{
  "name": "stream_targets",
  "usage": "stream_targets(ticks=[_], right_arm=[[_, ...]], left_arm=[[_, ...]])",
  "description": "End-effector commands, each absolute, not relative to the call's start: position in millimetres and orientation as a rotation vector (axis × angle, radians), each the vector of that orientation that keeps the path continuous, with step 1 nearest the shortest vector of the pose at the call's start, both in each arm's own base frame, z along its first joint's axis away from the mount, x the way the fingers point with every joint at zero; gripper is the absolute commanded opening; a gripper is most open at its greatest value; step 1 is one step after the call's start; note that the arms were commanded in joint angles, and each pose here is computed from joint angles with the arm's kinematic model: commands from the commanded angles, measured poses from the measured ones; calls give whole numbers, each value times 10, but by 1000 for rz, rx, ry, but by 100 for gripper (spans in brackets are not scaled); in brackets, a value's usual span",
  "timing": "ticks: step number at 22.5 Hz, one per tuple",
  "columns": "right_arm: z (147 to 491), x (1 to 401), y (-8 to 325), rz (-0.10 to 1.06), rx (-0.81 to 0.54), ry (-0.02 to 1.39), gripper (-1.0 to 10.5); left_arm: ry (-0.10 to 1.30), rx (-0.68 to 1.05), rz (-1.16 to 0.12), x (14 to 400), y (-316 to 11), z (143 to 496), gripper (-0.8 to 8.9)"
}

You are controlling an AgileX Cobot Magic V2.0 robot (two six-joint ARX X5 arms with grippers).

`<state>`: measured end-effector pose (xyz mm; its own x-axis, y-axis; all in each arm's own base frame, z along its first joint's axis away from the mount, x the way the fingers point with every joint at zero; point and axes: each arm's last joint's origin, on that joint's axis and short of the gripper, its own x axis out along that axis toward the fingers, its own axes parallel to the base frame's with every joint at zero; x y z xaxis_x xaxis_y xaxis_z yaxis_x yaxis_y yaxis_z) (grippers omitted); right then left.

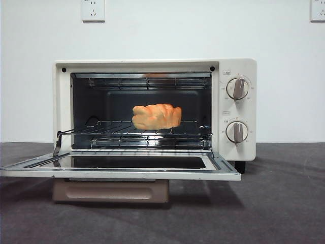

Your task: The left arm flap open the oven, the right arm pick bread and place it into oven, the left arm flap close the oven

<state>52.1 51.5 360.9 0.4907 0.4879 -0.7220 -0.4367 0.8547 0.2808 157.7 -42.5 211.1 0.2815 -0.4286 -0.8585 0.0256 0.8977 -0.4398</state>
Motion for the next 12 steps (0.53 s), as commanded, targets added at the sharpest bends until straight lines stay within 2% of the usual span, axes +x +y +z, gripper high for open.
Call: stream_targets(ticks=[1,6,12], right_arm=[[3640,508,510,577,61,875,18],[3643,499,502,578,66,871,18],[3644,500,502,578,66,870,18]], left_arm=[[1298,-370,-323,1708,-429,2010,14],[1416,-399,-306,1870,-423,1769,16],[1422,-538,-316,2059,-315,1594,16]])
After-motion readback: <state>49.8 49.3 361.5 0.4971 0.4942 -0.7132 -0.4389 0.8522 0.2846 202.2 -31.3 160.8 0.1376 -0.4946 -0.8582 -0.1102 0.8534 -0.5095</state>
